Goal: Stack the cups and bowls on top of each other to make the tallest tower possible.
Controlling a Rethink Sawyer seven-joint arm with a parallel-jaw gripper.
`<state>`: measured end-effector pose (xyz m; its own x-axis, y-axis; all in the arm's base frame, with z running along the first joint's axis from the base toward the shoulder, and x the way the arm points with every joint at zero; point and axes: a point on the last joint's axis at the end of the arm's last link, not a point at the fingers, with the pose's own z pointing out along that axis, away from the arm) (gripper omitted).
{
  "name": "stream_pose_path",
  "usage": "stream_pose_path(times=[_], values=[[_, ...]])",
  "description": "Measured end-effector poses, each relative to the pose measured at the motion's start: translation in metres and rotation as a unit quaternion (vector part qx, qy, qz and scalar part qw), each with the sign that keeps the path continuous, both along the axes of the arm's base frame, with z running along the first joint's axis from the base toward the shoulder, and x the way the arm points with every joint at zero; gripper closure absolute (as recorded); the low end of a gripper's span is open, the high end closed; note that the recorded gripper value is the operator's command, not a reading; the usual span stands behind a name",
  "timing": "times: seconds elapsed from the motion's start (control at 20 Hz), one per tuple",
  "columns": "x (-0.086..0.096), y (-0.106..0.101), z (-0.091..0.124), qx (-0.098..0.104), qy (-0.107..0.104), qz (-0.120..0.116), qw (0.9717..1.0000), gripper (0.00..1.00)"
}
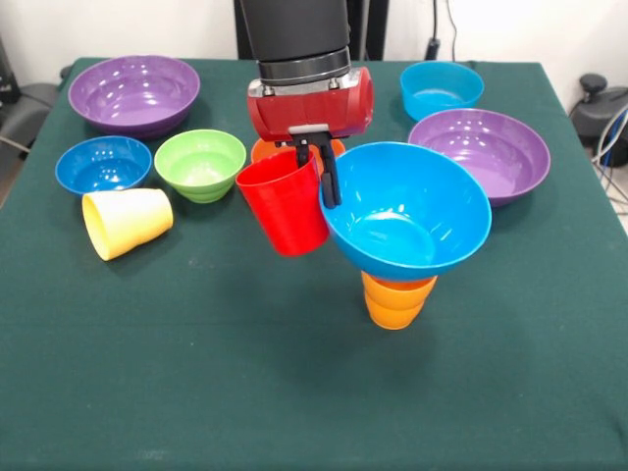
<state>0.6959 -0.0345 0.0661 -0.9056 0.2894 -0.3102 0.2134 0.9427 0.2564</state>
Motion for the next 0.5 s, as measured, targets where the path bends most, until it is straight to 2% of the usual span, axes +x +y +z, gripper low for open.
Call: stream_pose_path(times=[0.2, 0.25, 0.5], values=[[0.0, 0.0, 0.0, 0.0, 0.0, 0.0, 1.0, 1.0], [0.0, -0.0001, 0.0, 0.0, 0.0, 0.0, 1.0, 0.0], [0.0, -0.0001, 0.0, -0.001, 0.0, 0.001, 1.0, 0.0]])
